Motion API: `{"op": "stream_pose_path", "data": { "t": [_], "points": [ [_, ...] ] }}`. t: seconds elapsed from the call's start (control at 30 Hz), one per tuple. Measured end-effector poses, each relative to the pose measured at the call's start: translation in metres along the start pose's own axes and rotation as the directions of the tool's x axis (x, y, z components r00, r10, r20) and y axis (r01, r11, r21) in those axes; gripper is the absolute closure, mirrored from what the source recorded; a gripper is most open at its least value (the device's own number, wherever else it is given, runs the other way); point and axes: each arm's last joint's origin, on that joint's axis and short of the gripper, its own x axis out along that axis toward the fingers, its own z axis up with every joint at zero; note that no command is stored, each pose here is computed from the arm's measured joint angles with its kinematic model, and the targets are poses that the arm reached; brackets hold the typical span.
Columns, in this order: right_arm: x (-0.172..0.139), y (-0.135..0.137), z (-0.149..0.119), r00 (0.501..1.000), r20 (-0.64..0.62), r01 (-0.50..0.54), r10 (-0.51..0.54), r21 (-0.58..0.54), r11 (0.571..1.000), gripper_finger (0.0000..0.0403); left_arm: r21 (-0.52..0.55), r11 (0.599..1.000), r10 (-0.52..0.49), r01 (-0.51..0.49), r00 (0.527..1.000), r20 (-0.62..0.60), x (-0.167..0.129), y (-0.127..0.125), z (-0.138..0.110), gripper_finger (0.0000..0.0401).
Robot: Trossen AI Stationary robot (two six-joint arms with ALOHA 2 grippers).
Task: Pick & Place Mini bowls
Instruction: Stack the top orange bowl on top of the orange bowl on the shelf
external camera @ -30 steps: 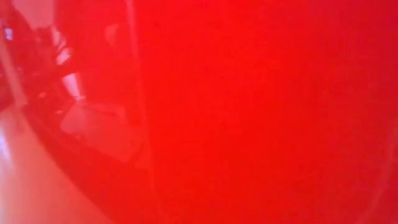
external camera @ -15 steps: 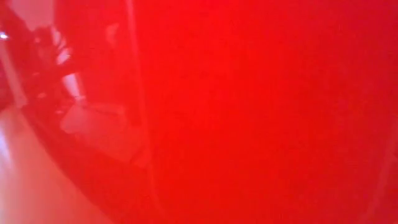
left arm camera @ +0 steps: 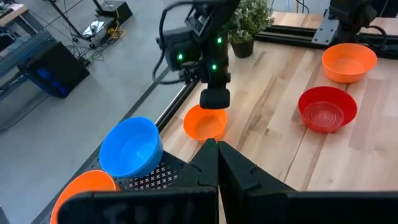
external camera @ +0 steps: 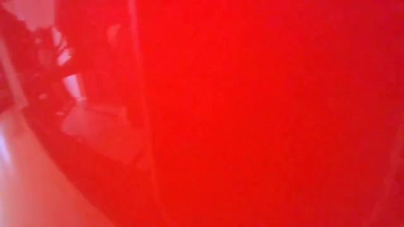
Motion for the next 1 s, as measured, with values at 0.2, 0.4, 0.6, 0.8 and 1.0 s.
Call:
{"op": "stream_pose_path", "data": {
  "t": [0.2,0.4,0.6,0.8,1.0],
  "points": [
    [0.017,-0.002,0.001,0.999,-0.032,0.013,-0.013,0.003,1.0,0.0271,0.0,1.0,0.0,0.0,1.0,-0.001,0.0,0.0,0.0,0.0401],
    [0.018,-0.001,0.003,1.0,-0.025,-0.009,0.008,-0.041,0.999,0.0274,0.003,1.0,0.001,-0.001,1.0,-0.002,0.0,0.0,0.0,0.0401],
    [0.02,-0.001,0.003,1.0,-0.028,-0.009,0.007,-0.076,0.997,0.0348,0.011,1.0,0.004,-0.004,1.0,-0.008,0.0,0.001,-0.001,0.0401],
    [0.02,0.0,0.003,0.999,-0.027,-0.021,0.018,-0.129,0.991,0.0392,0.017,1.0,0.001,-0.001,1.0,-0.018,0.0,0.001,-0.002,0.0401],
    [-0.013,0.005,-0.002,0.999,0.019,-0.031,0.034,-0.164,0.986,0.0394,0.02,1.0,-0.01,0.011,0.999,-0.031,0.0,0.001,-0.003,0.0401]
  ]
}}
